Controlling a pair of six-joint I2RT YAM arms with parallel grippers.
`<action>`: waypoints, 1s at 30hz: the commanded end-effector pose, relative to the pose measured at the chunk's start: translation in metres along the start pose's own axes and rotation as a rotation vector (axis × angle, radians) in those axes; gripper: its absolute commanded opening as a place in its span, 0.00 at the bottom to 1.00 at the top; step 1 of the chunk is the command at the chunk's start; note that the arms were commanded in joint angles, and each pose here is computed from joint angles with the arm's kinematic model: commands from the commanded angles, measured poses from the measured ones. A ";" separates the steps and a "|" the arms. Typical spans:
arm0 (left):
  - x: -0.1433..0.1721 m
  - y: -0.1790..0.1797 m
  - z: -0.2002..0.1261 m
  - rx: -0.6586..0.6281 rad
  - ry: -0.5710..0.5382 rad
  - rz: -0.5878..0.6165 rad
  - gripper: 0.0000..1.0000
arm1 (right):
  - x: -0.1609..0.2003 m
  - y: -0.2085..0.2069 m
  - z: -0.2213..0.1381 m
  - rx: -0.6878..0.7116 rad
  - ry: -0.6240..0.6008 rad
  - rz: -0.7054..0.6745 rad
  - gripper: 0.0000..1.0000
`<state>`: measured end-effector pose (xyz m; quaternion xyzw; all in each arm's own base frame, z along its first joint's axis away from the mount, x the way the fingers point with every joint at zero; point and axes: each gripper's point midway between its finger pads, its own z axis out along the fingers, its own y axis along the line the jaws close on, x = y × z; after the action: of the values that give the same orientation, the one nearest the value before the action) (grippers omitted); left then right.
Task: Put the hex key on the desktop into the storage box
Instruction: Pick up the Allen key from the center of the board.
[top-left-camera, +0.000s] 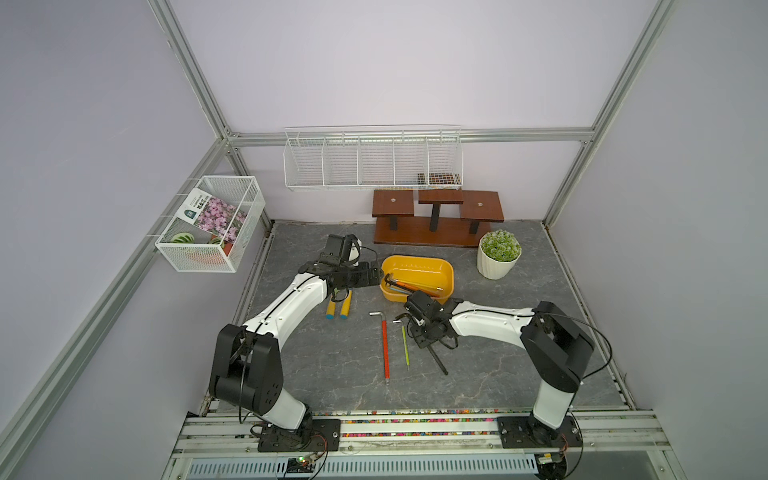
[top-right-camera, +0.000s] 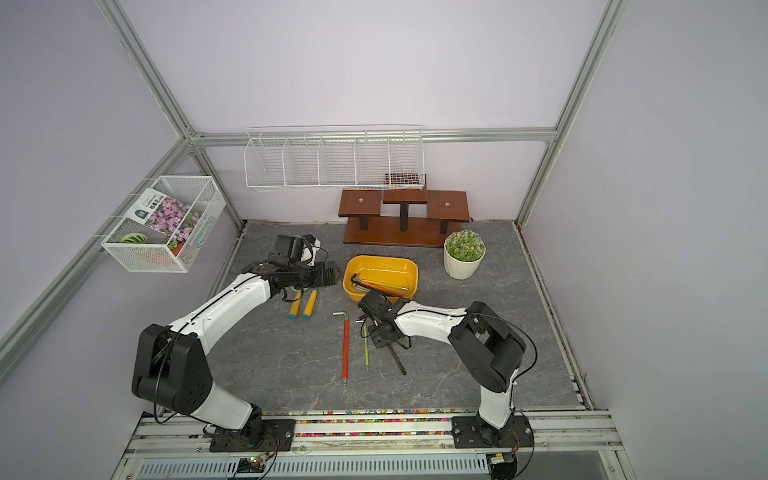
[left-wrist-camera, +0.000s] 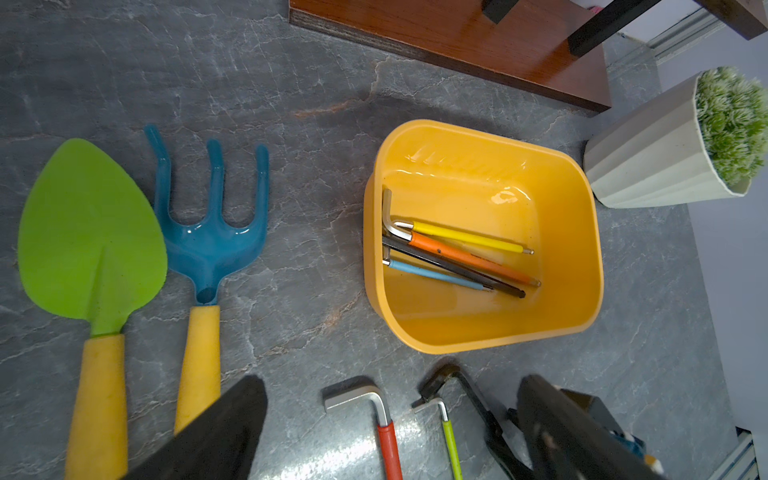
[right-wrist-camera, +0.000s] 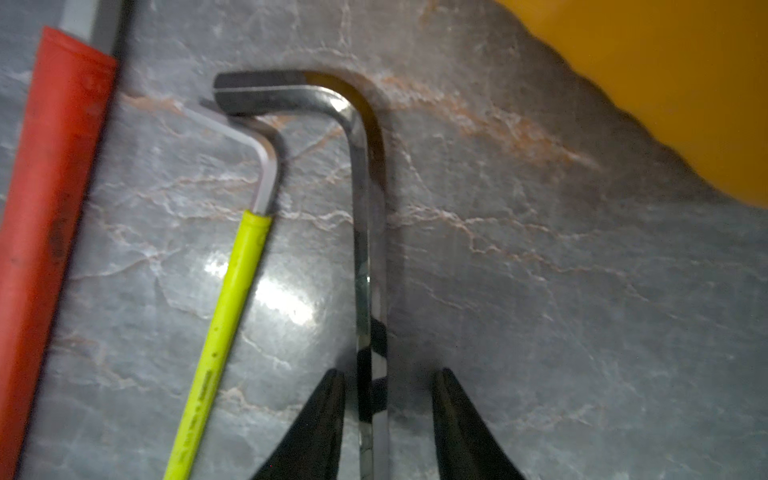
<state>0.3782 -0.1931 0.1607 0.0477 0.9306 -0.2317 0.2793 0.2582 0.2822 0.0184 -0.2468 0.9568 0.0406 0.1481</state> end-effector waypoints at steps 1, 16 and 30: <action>-0.011 -0.005 -0.009 0.000 -0.033 0.007 0.99 | 0.011 -0.003 0.008 0.038 0.045 0.001 0.36; -0.010 -0.003 -0.007 -0.008 -0.029 0.005 0.99 | 0.014 -0.012 0.000 0.081 0.023 -0.012 0.03; -0.011 -0.004 -0.009 -0.007 -0.035 0.007 0.99 | -0.004 -0.010 -0.035 0.057 -0.054 -0.025 0.00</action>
<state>0.3795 -0.1909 0.1603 0.0451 0.9315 -0.2253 0.2821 0.2544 0.2689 0.0303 -0.2499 0.9551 0.0125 0.1590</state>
